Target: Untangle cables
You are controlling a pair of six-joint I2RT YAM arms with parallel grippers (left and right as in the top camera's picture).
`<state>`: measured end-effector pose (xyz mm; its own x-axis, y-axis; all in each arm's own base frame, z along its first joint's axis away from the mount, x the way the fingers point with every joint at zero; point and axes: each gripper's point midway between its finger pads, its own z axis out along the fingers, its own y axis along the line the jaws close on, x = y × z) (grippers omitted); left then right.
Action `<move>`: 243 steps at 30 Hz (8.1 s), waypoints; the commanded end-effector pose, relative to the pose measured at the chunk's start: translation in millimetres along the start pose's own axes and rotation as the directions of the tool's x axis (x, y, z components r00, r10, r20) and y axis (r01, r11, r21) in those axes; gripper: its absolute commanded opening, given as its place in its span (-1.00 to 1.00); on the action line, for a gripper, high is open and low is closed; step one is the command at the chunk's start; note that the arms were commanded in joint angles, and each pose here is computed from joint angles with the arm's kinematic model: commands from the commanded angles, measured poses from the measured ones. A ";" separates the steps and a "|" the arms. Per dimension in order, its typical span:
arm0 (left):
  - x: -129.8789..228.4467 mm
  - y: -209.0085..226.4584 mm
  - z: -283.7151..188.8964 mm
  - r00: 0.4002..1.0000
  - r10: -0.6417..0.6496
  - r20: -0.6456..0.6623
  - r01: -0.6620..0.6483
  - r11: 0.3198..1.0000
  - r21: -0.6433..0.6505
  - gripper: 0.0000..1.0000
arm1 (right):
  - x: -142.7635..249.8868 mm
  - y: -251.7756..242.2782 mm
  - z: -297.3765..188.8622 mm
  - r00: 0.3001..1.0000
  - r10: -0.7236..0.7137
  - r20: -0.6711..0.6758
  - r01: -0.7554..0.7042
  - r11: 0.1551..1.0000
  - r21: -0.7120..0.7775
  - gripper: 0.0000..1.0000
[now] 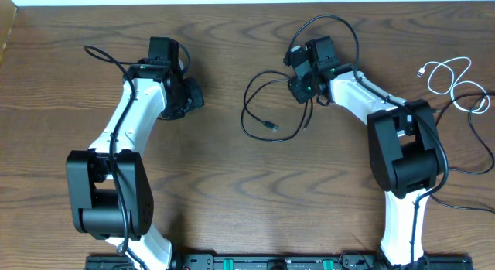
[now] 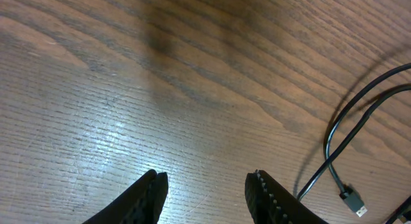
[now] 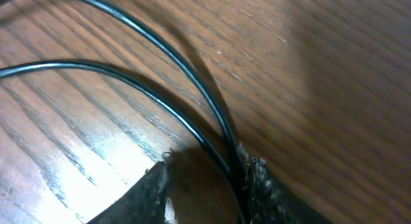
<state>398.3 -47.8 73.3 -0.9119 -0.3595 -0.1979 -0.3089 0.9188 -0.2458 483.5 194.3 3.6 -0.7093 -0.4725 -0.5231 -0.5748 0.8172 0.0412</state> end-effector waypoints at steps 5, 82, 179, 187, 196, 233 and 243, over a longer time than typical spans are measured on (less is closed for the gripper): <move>-1.0 1.1 0.4 1.000 0.014 0.003 -0.014 1.000 -0.013 -0.11 | -19.5 20.5 -15.9 0.993 -0.108 0.055 0.110 0.994 -0.025 -0.11; -1.1 1.1 0.4 1.000 0.015 0.003 -0.014 1.000 -0.013 -0.10 | -11.2 35.8 -10.1 0.985 -0.173 0.012 0.173 0.985 -0.013 -0.12; -1.1 1.1 0.4 1.000 0.015 0.003 -0.014 1.000 -0.013 -0.10 | -36.8 18.8 -4.1 0.980 -0.156 0.124 0.149 0.987 0.061 -0.07; -1.1 1.1 0.4 1.000 0.015 0.003 -0.014 1.000 -0.013 -0.10 | 1.1 4.5 -1.8 0.994 -0.106 -0.025 0.107 0.991 0.083 -0.13; -1.1 1.1 0.4 1.000 0.015 0.003 -0.014 1.000 -0.013 -0.10 | 8.0 1.4 -1.1 0.993 -0.101 -0.054 0.106 0.989 0.100 -0.36; -1.7 0.9 0.4 1.000 0.015 0.006 -0.015 1.000 -0.012 -0.10 | -66.6 -22.7 -201.2 0.977 -0.022 0.210 -0.057 0.930 0.362 -0.98; -1.7 0.8 0.4 1.000 0.015 0.006 -0.015 1.000 -0.011 -0.10 | -25.1 -109.6 -315.4 0.929 0.178 0.326 -0.356 0.674 0.647 -0.98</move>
<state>399.1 -47.9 73.5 -0.9111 -0.3599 -0.2008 -0.3084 0.9186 -0.2471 445.4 64.0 251.4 -0.6377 -0.3030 -0.7082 -0.0966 0.9436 -0.3168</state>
